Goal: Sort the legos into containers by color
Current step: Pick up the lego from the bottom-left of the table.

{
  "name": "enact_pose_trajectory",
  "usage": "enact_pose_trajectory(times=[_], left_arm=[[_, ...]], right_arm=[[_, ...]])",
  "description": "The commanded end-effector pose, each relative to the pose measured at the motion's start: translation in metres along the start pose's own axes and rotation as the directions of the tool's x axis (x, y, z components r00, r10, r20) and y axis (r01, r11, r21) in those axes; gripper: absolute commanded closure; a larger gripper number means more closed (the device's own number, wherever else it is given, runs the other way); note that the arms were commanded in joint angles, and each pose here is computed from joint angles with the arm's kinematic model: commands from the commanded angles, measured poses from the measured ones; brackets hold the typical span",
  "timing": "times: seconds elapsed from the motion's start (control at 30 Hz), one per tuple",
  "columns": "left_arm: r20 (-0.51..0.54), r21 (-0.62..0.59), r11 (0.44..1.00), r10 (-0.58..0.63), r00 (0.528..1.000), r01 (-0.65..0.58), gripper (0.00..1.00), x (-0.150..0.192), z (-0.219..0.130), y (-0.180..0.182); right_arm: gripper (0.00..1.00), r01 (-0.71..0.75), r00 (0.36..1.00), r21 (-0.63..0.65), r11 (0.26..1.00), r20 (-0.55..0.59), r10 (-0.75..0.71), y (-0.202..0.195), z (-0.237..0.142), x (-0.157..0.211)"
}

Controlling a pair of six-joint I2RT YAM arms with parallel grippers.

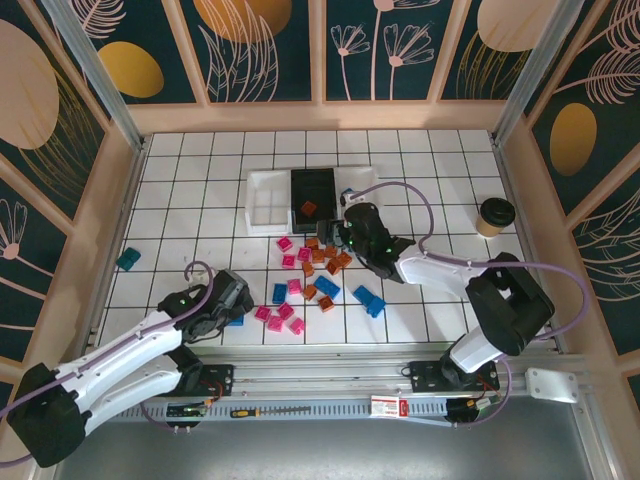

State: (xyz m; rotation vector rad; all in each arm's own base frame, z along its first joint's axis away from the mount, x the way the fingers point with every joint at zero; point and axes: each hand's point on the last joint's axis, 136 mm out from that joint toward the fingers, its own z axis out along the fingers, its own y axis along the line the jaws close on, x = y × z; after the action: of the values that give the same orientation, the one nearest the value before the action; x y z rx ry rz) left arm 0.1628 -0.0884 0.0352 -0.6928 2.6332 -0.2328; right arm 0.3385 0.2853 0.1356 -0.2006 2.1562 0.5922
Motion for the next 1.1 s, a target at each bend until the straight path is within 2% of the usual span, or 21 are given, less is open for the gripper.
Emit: enact_pose_trajectory(times=[0.0,0.13,0.27,0.43,0.6,0.87,1.07], left_arm=[[-0.097,-0.016,1.000,-0.012,0.995,0.011,0.21,0.025,0.014,0.012],[-0.119,0.046,0.999,-0.005,0.993,0.011,0.23,0.031,0.022,0.001],[-0.116,0.066,0.998,0.002,0.993,0.006,0.33,0.030,0.022,-0.004],[-0.119,0.091,0.996,0.001,0.993,0.010,0.51,0.029,0.021,-0.009],[-0.095,0.156,0.988,0.016,0.995,-0.001,0.62,0.020,0.012,-0.028],[0.105,0.272,0.948,0.139,0.985,-0.163,0.70,-0.042,-0.025,-0.116],[0.326,0.287,0.912,0.193,0.925,-0.292,0.71,-0.103,-0.046,-0.195]], right_arm=[[0.34,-0.025,0.997,0.011,1.000,0.071,0.024,-0.002,-0.009,-0.015],[0.33,-0.027,0.997,0.015,1.000,0.073,0.026,-0.003,-0.010,-0.014],[0.34,-0.028,0.997,0.023,0.999,0.068,0.026,-0.006,-0.011,-0.011],[0.33,-0.034,0.997,0.037,0.999,0.069,0.032,-0.011,-0.013,-0.008],[0.34,-0.047,0.996,0.064,0.997,0.082,0.041,-0.020,-0.019,-0.007],[0.33,-0.083,0.990,0.092,0.992,0.121,0.072,-0.037,-0.043,-0.002],[0.33,-0.112,0.986,0.117,0.987,0.134,0.096,-0.052,-0.062,0.008]])
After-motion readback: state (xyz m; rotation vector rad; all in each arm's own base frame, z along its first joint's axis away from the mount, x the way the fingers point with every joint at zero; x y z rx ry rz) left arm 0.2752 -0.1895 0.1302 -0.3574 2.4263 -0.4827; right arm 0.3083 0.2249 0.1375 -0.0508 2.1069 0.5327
